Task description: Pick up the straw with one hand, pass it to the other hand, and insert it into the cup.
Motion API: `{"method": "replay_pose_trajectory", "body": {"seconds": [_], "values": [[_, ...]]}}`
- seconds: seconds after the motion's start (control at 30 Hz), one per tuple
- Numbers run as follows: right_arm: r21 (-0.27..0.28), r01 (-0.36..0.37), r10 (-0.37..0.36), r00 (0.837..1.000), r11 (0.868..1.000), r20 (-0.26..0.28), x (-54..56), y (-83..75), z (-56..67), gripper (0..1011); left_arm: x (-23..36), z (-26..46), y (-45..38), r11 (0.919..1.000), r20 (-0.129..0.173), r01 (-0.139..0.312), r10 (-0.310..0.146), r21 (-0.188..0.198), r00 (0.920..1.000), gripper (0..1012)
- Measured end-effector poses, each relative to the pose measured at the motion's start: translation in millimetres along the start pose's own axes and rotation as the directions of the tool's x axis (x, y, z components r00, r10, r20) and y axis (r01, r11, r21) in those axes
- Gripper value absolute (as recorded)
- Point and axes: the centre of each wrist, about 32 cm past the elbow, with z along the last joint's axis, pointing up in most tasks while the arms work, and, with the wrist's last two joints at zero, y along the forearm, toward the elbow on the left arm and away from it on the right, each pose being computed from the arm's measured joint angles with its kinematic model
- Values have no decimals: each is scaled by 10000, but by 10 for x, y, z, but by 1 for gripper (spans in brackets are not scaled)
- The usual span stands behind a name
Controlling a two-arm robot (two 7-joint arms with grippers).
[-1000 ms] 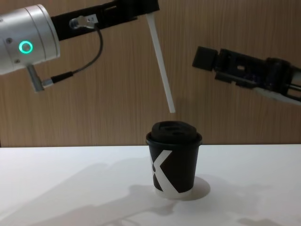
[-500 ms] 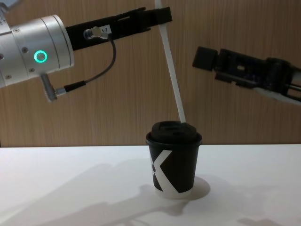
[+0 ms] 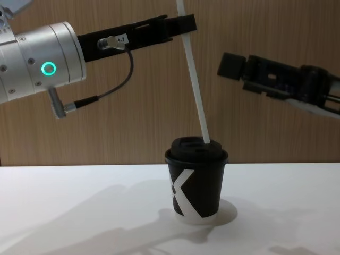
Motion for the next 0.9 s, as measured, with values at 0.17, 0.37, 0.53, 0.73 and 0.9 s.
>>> {"method": "replay_pose_trajectory", "body": {"seconds": [0.17,0.37,0.53,0.73,0.9], "values": [[0,0,0,10000,10000,0,0,0,0,1001,7,2,-1,10000,30,-23,23,23,10000,10],[1,0,0,10000,10000,0,0,0,0,1001,16,6,3,10000,61,-65,65,41,10000,8],[0,0,0,10000,10000,0,0,0,0,1001,23,8,8,9999,82,-103,102,49,9999,8],[1,0,0,10000,10000,0,0,0,0,1001,33,6,16,9999,95,-152,152,65,9998,8],[0,-1,1,10000,10000,0,0,0,0,1001,41,-5,17,9998,85,-190,189,81,9998,7]]}}
